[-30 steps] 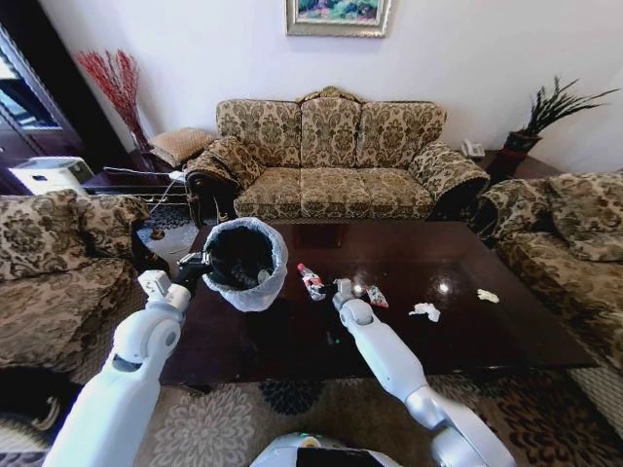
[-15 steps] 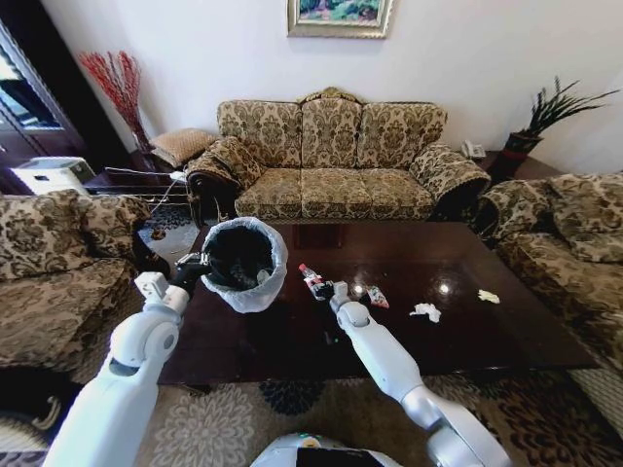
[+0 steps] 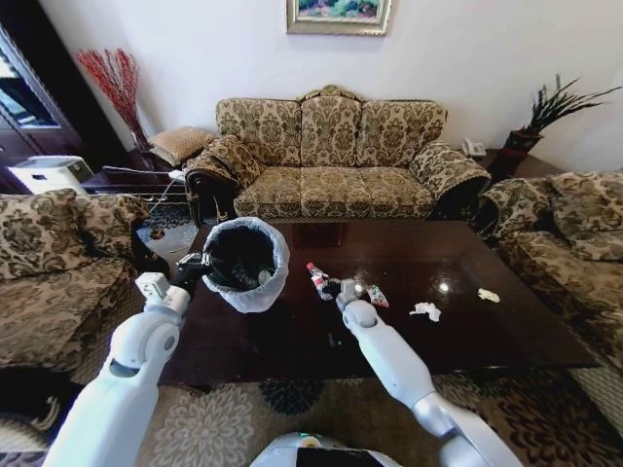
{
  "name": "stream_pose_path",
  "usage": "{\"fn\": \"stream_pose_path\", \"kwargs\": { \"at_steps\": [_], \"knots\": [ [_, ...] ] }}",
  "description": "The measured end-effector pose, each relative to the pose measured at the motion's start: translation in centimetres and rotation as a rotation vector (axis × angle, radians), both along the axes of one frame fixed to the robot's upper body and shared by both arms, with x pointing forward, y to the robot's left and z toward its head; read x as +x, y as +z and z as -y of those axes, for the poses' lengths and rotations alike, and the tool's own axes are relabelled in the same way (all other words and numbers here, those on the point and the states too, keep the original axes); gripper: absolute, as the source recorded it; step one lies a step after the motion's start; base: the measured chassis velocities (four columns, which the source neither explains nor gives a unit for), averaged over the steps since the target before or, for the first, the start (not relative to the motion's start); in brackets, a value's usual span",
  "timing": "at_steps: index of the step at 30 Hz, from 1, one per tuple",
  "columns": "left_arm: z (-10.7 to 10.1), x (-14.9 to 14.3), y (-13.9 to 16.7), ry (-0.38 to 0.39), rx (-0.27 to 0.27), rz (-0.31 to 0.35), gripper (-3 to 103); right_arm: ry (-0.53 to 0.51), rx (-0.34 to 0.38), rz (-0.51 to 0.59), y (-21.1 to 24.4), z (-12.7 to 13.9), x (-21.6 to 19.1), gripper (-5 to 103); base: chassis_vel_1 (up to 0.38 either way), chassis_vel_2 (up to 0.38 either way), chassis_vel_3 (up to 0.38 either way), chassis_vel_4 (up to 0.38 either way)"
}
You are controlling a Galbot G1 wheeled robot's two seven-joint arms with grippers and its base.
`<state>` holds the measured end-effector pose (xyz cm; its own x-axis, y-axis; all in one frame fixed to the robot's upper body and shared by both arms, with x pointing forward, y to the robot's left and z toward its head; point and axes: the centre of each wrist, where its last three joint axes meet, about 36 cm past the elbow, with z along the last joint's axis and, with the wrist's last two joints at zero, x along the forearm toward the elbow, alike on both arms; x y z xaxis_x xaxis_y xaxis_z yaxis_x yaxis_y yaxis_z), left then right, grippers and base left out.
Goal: Move to the front of the table and place the trash on the table into the trash bin.
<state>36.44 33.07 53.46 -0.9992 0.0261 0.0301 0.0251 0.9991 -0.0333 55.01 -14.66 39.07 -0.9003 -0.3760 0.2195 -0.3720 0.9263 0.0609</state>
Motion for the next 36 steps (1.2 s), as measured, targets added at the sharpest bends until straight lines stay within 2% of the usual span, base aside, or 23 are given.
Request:
{"fn": "stream_pose_path", "kwargs": {
  "at_steps": [4,6,10,14,16,18,19,20,22,24,25,27,29,30,32,35,36],
  "knots": [
    [0.3,-0.1,-0.2,-0.012,-0.003,-0.005,3,0.028,0.016,0.133,5.6,0.6,-0.6,0,0.000,0.000,0.000,0.000],
    [0.4,-0.1,-0.2,-0.015,-0.005,-0.005,3,0.036,0.017,0.158,7.4,0.8,-0.9,0,0.000,0.000,0.000,0.000],
    [0.5,-0.2,-0.2,-0.016,-0.007,-0.006,3,0.034,-0.004,0.138,6.9,1.3,-0.8,0,0.000,0.000,0.000,0.000],
    [0.6,-0.5,-0.3,-0.020,-0.005,-0.007,3,0.015,-0.029,0.020,2.8,1.0,-0.9,-1,0.000,0.000,0.000,0.000],
    [0.7,-0.7,-0.1,-0.025,-0.001,-0.002,3,0.001,-0.018,-0.041,0.2,-0.2,-0.5,9,0.000,0.000,0.000,0.000],
    [0.7,-0.7,0.0,-0.025,0.000,-0.001,3,-0.001,-0.015,-0.051,-0.3,-0.5,-0.4,9,0.000,0.000,0.000,0.000],
    [0.8,-0.8,0.1,-0.028,0.002,0.002,3,-0.008,-0.009,-0.076,-1.5,-1.5,-0.1,21,0.000,0.000,0.000,0.000],
    [0.9,-1.0,0.2,-0.030,0.003,0.003,3,-0.023,-0.001,-0.097,-2.5,-2.7,0.2,26,0.000,0.000,0.000,0.000],
    [1.0,-1.1,0.2,-0.031,0.003,0.003,3,-0.032,-0.002,-0.106,-3.1,-3.5,0.4,26,0.000,0.000,0.000,0.000],
    [1.1,-1.5,0.4,-0.035,0.006,0.006,3,-0.050,-0.027,-0.115,-4.8,-5.0,0.7,37,0.000,0.000,0.000,0.000],
    [1.1,-1.5,0.4,-0.035,0.006,0.006,3,-0.050,-0.027,-0.115,-4.8,-5.0,0.7,37,0.000,0.000,0.000,0.000],
    [1.1,-1.7,0.5,-0.038,0.009,0.007,3,-0.062,-0.060,-0.125,-6.0,-6.0,1.0,47,0.000,0.000,0.000,0.000],
    [1.1,-1.8,0.5,-0.037,0.009,0.008,3,-0.080,-0.074,-0.149,-6.9,-6.1,1.3,58,0.000,0.000,0.000,0.000],
    [1.1,-1.8,0.5,-0.037,0.009,0.008,3,-0.080,-0.074,-0.149,-6.9,-6.1,1.3,58,0.000,0.000,0.000,0.000],
    [1.1,-1.8,0.3,-0.034,0.008,0.012,3,-0.089,-0.094,-0.168,-7.9,-5.7,1.5,69,0.000,0.000,0.000,0.000],
    [1.1,-1.7,0.1,-0.034,0.005,0.010,3,-0.091,-0.099,-0.179,-8.3,-5.3,1.7,74,0.000,0.000,0.000,0.000],
    [1.1,-1.7,0.0,-0.035,0.004,0.009,3,-0.092,-0.100,-0.185,-8.5,-5.2,1.7,80,0.000,0.000,0.000,0.000]
  ]
}}
